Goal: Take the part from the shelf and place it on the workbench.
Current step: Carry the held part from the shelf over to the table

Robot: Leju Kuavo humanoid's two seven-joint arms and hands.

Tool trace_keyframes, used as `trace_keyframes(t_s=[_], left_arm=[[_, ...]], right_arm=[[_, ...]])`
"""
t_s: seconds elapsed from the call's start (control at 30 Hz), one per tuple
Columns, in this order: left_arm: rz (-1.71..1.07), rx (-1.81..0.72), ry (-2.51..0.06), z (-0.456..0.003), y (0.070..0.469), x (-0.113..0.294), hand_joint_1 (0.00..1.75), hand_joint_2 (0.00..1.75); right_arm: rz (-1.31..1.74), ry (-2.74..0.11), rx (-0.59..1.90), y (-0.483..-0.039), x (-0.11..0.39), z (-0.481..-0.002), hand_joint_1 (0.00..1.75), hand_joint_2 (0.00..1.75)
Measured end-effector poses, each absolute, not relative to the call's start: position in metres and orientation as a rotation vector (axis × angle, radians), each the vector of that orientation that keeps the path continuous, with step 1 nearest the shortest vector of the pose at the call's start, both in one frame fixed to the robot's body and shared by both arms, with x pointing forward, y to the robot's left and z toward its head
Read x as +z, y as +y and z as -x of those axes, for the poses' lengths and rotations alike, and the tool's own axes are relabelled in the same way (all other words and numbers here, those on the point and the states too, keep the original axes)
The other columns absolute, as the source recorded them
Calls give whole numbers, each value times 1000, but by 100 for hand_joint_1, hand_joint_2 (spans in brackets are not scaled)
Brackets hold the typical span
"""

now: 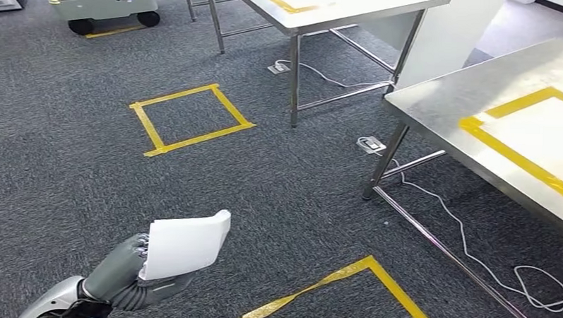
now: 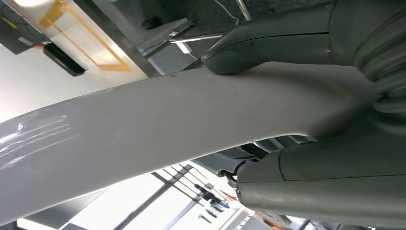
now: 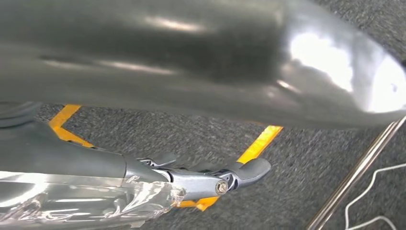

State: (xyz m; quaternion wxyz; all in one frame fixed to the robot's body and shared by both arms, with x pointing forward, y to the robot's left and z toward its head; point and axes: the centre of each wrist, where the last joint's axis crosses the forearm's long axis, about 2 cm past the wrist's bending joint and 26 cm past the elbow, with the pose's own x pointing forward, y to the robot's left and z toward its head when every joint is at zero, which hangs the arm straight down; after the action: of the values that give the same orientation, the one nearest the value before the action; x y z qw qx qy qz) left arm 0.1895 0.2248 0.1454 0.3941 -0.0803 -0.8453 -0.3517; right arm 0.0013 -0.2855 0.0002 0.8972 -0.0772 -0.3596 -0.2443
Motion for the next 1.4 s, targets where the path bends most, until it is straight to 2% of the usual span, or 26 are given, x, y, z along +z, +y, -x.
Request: trace_keyframes(t_s=[1.4], left_arm=[[192,-923,-2118,-185,225,142,175,175]], right_arm=[[157,-714,-477,-295,-17,6,0,0]])
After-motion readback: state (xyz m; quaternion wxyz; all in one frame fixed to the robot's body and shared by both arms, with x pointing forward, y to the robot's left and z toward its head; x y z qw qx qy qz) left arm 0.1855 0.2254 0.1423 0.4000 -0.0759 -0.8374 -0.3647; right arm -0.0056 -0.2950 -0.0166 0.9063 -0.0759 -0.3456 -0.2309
